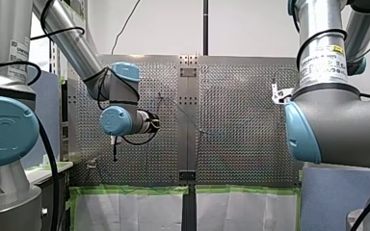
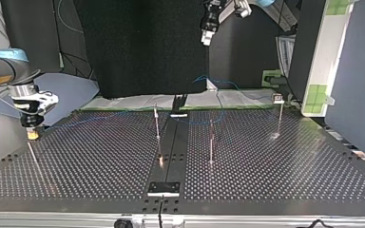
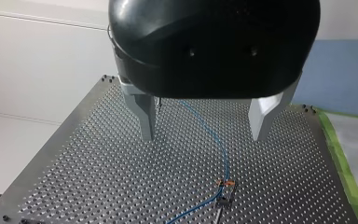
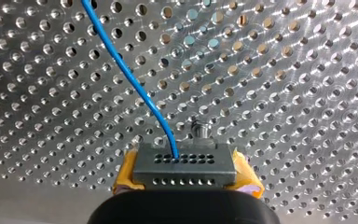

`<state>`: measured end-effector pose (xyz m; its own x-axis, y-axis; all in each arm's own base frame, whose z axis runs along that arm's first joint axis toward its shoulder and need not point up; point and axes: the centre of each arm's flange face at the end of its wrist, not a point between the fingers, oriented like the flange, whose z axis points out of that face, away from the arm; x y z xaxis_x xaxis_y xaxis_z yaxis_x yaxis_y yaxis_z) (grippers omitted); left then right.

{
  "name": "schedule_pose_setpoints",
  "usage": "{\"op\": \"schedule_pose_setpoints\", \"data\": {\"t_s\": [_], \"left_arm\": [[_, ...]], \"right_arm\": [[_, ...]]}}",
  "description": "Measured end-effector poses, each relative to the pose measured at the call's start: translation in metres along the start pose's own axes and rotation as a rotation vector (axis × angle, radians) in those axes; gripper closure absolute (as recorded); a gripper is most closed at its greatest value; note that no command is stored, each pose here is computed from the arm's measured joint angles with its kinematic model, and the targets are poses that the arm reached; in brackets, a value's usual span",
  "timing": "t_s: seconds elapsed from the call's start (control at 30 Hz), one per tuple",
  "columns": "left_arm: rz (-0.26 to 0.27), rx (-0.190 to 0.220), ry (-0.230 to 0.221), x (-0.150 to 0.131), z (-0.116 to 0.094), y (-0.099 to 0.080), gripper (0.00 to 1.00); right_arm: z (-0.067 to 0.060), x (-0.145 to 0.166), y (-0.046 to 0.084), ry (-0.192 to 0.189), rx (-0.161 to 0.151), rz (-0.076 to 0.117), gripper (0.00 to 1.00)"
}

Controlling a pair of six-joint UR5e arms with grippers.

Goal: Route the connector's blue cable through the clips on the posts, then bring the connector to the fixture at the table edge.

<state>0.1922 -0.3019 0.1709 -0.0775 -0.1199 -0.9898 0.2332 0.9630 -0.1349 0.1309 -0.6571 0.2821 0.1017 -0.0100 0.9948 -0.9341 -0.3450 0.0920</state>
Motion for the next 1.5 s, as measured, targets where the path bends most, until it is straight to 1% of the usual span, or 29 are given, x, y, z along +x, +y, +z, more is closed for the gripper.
{"op": "schedule_pose_setpoints", "data": {"t_s": [0.5,0.83,0.97,1.03,1.07,1.1,1.27,1.3,1.33,1.37,1.4,1.43,1.47,1.5], "left_arm": [[0.001,-0.006,0.002,0.0,0.001,0.002,0.0],[0.001,-0.007,0.002,0.0,0.001,0.002,0.0],[0.001,-0.008,0.002,0.0,0.001,0.002,0.0],[0.002,-0.008,0.002,0.0,0.001,0.002,0.0],[0.002,-0.007,0.002,0.0,0.001,0.002,0.0],[0.002,-0.008,0.002,0.0,0.001,0.002,0.0],[0.001,-0.008,0.002,0.0,0.002,0.002,0.0],[0.001,-0.008,0.002,0.0,0.002,0.002,0.0],[0.001,-0.008,0.002,0.0,0.002,0.002,0.0],[0.001,-0.008,0.002,0.0,0.002,0.002,0.0],[0.001,-0.008,0.002,0.0,0.002,0.002,0.0],[0.002,-0.008,0.002,0.0,0.002,0.002,0.0],[0.002,-0.008,0.002,0.0,0.002,0.002,0.0],[0.002,-0.008,0.002,0.0,0.002,0.002,0.0]], "right_arm": [[0.004,0.009,0.001,0.015,0.008,-0.002,1.0],[0.005,0.01,0.001,0.018,0.01,0.006,1.0],[0.005,0.01,-0.001,0.02,0.025,0.02,1.0],[0.004,0.011,0.0,0.012,0.015,0.007,0.95],[0.003,0.011,0.0,0.002,0.002,-0.009,0.95],[0.003,0.011,0.0,0.0,0.001,-0.012,0.95],[0.003,0.01,0.0,-0.001,0.001,-0.012,0.95],[0.003,0.009,0.0,-0.002,0.0,-0.012,0.89],[0.003,0.009,0.001,-0.002,-0.002,-0.012,0.8],[0.003,0.009,0.002,-0.003,-0.004,-0.012,0.8],[0.003,0.009,0.002,-0.003,-0.006,-0.012,0.72],[0.002,0.009,0.003,-0.003,-0.006,-0.011,0.57],[0.002,0.009,0.003,-0.004,-0.007,-0.011,0.57],[0.002,0.009,0.003,-0.004,-0.007,-0.011,0.46]]}}
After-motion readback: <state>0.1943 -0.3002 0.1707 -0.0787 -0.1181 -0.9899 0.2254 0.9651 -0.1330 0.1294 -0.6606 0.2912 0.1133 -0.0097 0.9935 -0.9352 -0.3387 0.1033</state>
